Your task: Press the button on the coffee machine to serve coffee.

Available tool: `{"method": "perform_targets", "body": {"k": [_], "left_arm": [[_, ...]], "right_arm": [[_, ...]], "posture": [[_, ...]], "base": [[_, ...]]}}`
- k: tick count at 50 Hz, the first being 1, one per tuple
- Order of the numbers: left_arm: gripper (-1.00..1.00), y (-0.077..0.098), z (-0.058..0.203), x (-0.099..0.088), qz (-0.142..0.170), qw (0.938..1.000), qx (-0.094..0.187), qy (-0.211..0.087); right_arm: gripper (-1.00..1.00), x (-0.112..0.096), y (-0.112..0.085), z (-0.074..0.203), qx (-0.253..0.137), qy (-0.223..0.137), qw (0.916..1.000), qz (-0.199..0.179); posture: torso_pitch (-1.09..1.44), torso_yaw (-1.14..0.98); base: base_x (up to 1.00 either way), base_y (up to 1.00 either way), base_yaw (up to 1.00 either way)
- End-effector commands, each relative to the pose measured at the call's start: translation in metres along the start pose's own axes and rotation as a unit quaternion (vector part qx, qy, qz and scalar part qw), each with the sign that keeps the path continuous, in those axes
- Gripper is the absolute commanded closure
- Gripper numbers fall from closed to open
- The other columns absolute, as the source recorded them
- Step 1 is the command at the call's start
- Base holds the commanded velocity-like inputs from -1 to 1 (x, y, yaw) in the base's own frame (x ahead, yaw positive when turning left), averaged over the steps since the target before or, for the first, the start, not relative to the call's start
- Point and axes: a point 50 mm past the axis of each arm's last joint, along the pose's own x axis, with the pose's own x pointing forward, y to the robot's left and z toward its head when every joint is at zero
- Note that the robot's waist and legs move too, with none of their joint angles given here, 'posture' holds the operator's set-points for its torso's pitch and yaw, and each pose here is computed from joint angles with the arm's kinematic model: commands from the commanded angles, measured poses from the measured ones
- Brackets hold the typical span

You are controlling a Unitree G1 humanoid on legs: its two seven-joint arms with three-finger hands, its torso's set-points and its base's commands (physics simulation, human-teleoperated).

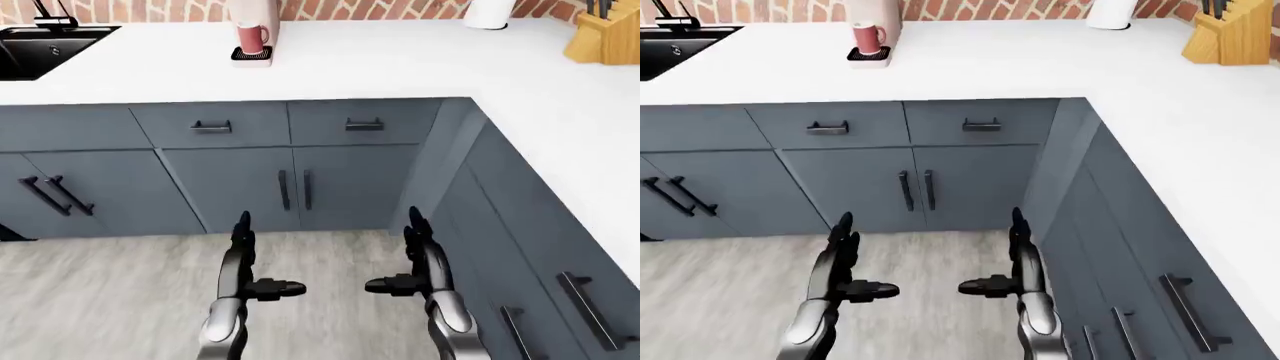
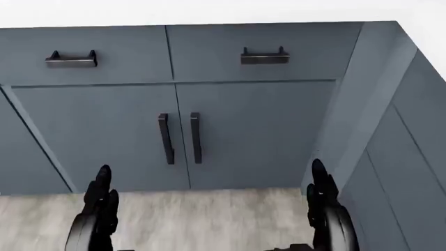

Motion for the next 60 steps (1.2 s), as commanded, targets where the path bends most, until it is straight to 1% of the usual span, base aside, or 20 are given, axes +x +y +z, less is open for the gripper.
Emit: {"method": "perform_targets", "body": {"k": [1, 3, 19, 24, 26, 30, 32, 34, 38, 41, 43, 47, 49, 51, 53, 54, 55, 56, 58, 60], "left_arm": [[-1.0, -0.001, 0.033, 0.004, -0.006, 0.9963, -0.005, -0.085], [-1.0, -0.001, 0.033, 0.004, -0.006, 0.9964, -0.005, -0.085], [-1.0, 0.001, 0.033, 0.002, -0.003, 0.9969, -0.007, -0.078], [-1.0, 0.006, 0.039, 0.002, 0.005, 0.9968, -0.007, -0.08], [-1.0, 0.008, 0.047, 0.001, 0.007, 0.9965, -0.005, -0.083], [-1.0, 0.009, 0.057, 0.003, 0.009, 0.9967, -0.003, -0.081], [-1.0, 0.011, 0.069, 0.006, 0.01, 0.9966, -0.007, -0.082], [-1.0, 0.013, 0.08, 0.007, 0.014, 0.9961, -0.004, -0.087], [-1.0, 0.022, 0.108, 0.015, 0.02, 0.9952, -0.008, -0.095], [-1.0, 0.028, 0.137, 0.022, 0.027, 0.9942, -0.005, -0.104], [-1.0, 0.032, 0.153, 0.025, 0.028, 0.9938, -0.009, -0.107], [-1.0, 0.036, 0.175, 0.03, 0.03, 0.9931, -0.008, -0.113], [-1.0, 0.039, 0.19, 0.032, 0.033, 0.9923, -0.012, -0.119], [-1.0, 0.04, 0.204, 0.034, 0.032, 0.9918, -0.008, -0.123], [-1.0, 0.043, 0.223, 0.041, 0.035, 0.9904, 0.002, -0.134], [-1.0, 0.043, 0.228, 0.041, 0.035, 0.9902, 0.001, -0.135], [-1.0, 0.044, 0.237, 0.043, 0.033, 0.9901, -0.01, -0.136], [-1.0, 0.045, 0.243, 0.045, 0.036, 0.9898, -0.003, -0.138], [-1.0, 0.048, 0.255, 0.047, 0.037, 0.9894, -0.012, -0.14], [-1.0, 0.051, 0.265, 0.049, 0.041, 0.9887, -0.01, -0.144]], "right_arm": [[-1.0, 0.002, 0.0, 0.033, -0.004, -0.088, 0.9961, 0.0], [-1.0, 0.001, 0.002, 0.032, -0.001, -0.085, 0.9964, 0.006], [-1.0, 0.004, -0.002, 0.031, -0.008, -0.089, 0.996, -0.003], [-1.0, -0.001, -0.006, 0.053, -0.022, -0.099, 0.9948, -0.009], [-1.0, -0.003, -0.008, 0.062, -0.026, -0.1, 0.9946, -0.012], [-1.0, -0.006, -0.011, 0.069, -0.032, -0.097, 0.9946, -0.016], [-1.0, -0.006, -0.013, 0.076, -0.036, -0.097, 0.9944, -0.018], [-1.0, -0.006, -0.013, 0.084, -0.038, -0.097, 0.9944, -0.018], [-1.0, -0.002, -0.015, 0.102, -0.042, -0.098, 0.9941, -0.02], [-1.0, 0.0, -0.015, 0.128, -0.047, -0.101, 0.9934, -0.026], [-1.0, 0.002, -0.015, 0.137, -0.044, -0.104, 0.9932, -0.025], [-1.0, 0.002, -0.015, 0.163, -0.049, -0.117, 0.9916, -0.026], [-1.0, 0.002, -0.014, 0.183, -0.05, -0.123, 0.9909, -0.018], [-1.0, 0.002, -0.017, 0.198, -0.049, -0.127, 0.9904, -0.025], [-1.0, 0.004, -0.018, 0.212, -0.049, -0.126, 0.9906, -0.019], [-1.0, 0.004, -0.018, 0.216, -0.049, -0.127, 0.9905, -0.02], [-1.0, 0.005, -0.02, 0.223, -0.049, -0.129, 0.9902, -0.023], [-1.0, 0.006, -0.022, 0.23, -0.052, -0.13, 0.9898, -0.025], [-1.0, 0.008, -0.026, 0.242, -0.052, -0.13, 0.9897, -0.027], [-1.0, 0.009, -0.029, 0.252, -0.058, -0.13, 0.9893, -0.03]], "posture": [[0.0, 0.0], [0.0, 0.0], [0.0, 0.0], [0.0, 0.0], [0.0, 0.0], [0.0, 0.0], [0.0, 0.0], [0.0, 0.0], [0.0, 0.0], [0.0, 0.0], [0.0, 0.0], [0.0, 0.0], [0.0, 0.0], [0.0, 0.0], [0.0, 0.0], [0.0, 0.0], [0.0, 0.0], [0.0, 0.0], [0.0, 0.0], [0.0, 0.0]], "base": [[0.0, 0.0, 0.0], [0.0, 0.0, 0.0], [0.0, 0.0, 0.0], [0.0, 0.0, 0.0], [0.0, 0.0, 0.0], [0.0, 0.0, 0.0], [0.0, 0.0, 0.0], [0.0, 0.0, 0.0], [0.0, 0.0, 0.0], [0.0, 0.0, 0.0], [0.0, 0.0, 0.0], [0.0, 0.0, 0.0], [0.0, 0.0, 0.0], [0.0, 0.0, 0.0], [0.0, 0.0, 0.0], [0.0, 0.0, 0.0], [0.0, 0.0, 0.0], [0.0, 0.0, 0.0], [0.0, 0.0, 0.0], [0.0, 0.0, 0.0]]}}
